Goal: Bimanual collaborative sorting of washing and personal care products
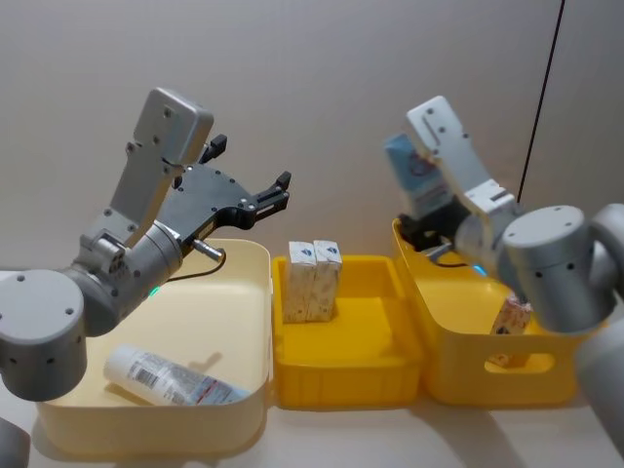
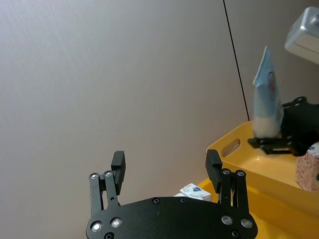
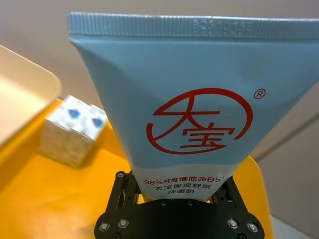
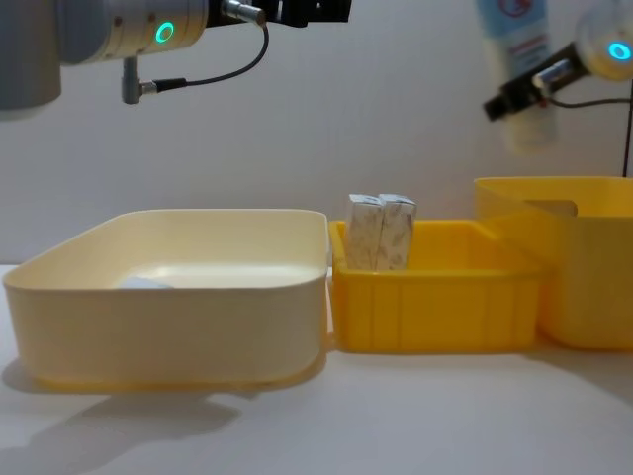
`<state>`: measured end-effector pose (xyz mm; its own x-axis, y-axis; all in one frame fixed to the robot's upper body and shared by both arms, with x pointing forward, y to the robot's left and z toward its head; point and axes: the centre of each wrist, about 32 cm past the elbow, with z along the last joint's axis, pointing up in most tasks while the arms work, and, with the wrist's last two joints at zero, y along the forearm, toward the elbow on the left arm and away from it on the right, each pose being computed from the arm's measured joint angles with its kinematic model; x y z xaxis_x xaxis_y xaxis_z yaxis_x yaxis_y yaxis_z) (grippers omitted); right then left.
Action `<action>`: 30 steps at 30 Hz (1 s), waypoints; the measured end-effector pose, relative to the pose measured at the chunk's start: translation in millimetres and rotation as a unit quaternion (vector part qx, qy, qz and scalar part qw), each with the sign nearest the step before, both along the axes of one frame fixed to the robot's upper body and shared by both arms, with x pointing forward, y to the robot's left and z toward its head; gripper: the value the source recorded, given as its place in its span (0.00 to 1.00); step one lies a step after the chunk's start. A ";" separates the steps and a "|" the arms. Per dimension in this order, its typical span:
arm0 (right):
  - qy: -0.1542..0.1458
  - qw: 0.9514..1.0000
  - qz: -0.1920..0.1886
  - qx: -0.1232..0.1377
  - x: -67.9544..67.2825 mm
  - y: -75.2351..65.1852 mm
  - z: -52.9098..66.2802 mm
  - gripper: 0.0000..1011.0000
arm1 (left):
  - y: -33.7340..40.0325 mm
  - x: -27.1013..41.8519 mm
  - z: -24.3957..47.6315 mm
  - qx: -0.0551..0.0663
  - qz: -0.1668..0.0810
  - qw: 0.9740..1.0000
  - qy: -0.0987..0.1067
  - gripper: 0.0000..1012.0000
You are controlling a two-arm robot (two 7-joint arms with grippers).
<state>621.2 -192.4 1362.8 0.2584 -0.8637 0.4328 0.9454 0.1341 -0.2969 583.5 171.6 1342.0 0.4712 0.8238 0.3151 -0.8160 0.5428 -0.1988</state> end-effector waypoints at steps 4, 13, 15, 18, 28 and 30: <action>0.011 0.999 -0.030 -0.007 -1.4 -13.0 3.0 0.57 | 0.0 0.0 0.0 0.000 0.000 1.000 0.000 0.99; 0.058 0.995 -0.078 -0.017 1.0 -42.8 12.8 0.58 | 0.0 0.0 0.0 0.000 0.000 1.000 0.000 0.99; 0.068 0.994 -0.081 -0.017 2.4 -47.3 15.0 0.58 | 0.0 0.0 0.0 0.000 0.000 1.000 0.000 0.99; 0.095 0.992 -0.087 -0.015 7.3 -59.2 22.4 0.58 | 0.0 0.0 0.0 0.000 0.000 1.000 0.000 0.99; 0.160 0.984 -0.081 0.005 29.6 -84.6 43.8 0.58 | -0.1 0.0 0.0 0.000 0.000 1.000 0.000 0.99; 0.173 0.982 -0.076 0.013 35.6 -89.6 49.2 0.57 | -0.1 0.0 0.0 0.000 0.000 1.000 0.000 0.99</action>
